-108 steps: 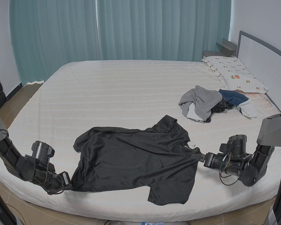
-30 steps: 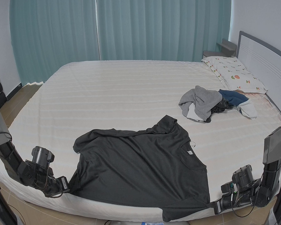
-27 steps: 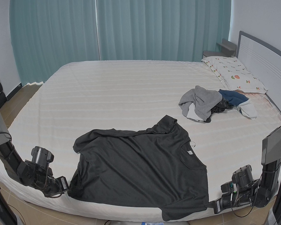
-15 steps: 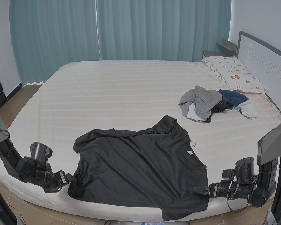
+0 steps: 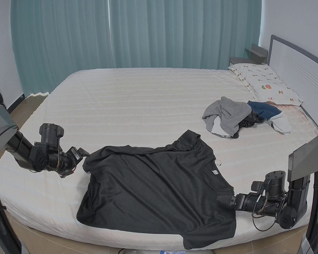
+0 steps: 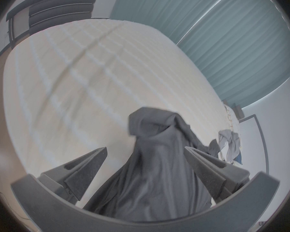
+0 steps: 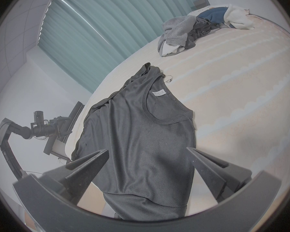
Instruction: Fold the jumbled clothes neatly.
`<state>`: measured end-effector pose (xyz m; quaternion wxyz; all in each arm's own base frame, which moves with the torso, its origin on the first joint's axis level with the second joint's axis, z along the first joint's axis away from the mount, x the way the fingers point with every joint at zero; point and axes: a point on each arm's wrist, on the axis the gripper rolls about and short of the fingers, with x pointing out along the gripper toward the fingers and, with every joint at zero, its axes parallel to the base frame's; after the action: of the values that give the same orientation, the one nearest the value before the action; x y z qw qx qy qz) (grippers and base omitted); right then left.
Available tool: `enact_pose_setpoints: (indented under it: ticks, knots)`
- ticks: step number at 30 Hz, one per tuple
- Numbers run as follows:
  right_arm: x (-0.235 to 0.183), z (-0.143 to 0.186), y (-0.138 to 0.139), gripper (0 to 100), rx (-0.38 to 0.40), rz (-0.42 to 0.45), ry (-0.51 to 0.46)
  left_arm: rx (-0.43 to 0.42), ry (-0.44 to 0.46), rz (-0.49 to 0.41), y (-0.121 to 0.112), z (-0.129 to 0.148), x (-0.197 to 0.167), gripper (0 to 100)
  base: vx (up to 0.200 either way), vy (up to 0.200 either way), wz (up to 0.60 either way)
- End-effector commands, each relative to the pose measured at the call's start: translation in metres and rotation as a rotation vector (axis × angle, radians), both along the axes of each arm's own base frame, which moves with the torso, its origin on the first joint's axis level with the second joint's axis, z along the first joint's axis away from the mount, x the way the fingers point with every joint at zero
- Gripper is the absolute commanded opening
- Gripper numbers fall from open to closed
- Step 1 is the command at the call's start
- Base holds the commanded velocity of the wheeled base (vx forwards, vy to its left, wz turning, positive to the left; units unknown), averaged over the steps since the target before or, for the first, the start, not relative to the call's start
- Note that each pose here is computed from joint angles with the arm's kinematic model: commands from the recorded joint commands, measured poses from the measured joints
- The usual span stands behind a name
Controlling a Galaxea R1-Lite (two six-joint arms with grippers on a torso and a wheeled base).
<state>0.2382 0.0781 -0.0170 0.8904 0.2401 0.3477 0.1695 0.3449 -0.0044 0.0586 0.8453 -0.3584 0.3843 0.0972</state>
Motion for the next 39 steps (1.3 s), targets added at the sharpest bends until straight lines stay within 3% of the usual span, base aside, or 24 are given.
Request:
enact_pose_setpoints:
  ticks: [1, 6, 13, 18, 21, 26, 31, 39]
  knots:
    - [0.004, -0.008, 0.003, 100, 0.011, -0.001, 0.021, -0.007, -0.017, 0.003, -0.005, -0.038, 0.067, 100, 0.0, 0.0, 0.0]
    - [0.004, -0.009, 0.003, 100, 0.011, -0.001, 0.022, -0.003, -0.029, -0.009, -0.013, -0.05, 0.084, 100, 0.0, 0.0, 0.0]
    - [0.007, -0.012, 0.005, 100, 0.01, 0.002, 0.024, -0.013, 0.031, -0.01, -0.009, -0.064, 0.067, 100, 0.0, 0.0, 0.0]
    - [0.006, -0.013, 0.005, 100, 0.01, 0.003, 0.029, -0.014, -0.093, 0.013, -0.004, -0.07, 0.068, 100, 0.0, 0.0, 0.0]
    - [0.007, -0.012, 0.003, 100, 0.011, -0.003, 0.026, -0.014, -0.121, 0.01, -0.004, -0.071, 0.062, 100, 0.0, 0.0, 0.0]
    - [0.007, -0.013, 0.004, 100, 0.01, 0.0, 0.029, 0.0, -0.113, 0.005, -0.005, -0.071, 0.059, 100, 0.0, 0.0, 0.0]
    - [0.007, -0.013, 0.005, 100, 0.01, 0.001, 0.029, 0.068, -0.12, 0.013, -0.003, -0.066, 0.053, 100, 0.0, 0.0, 0.0]
    - [0.007, -0.013, 0.005, 100, 0.01, 0.003, 0.027, 0.066, -0.14, 0.013, -0.004, -0.072, 0.067, 100, 0.0, 0.0, 0.0]
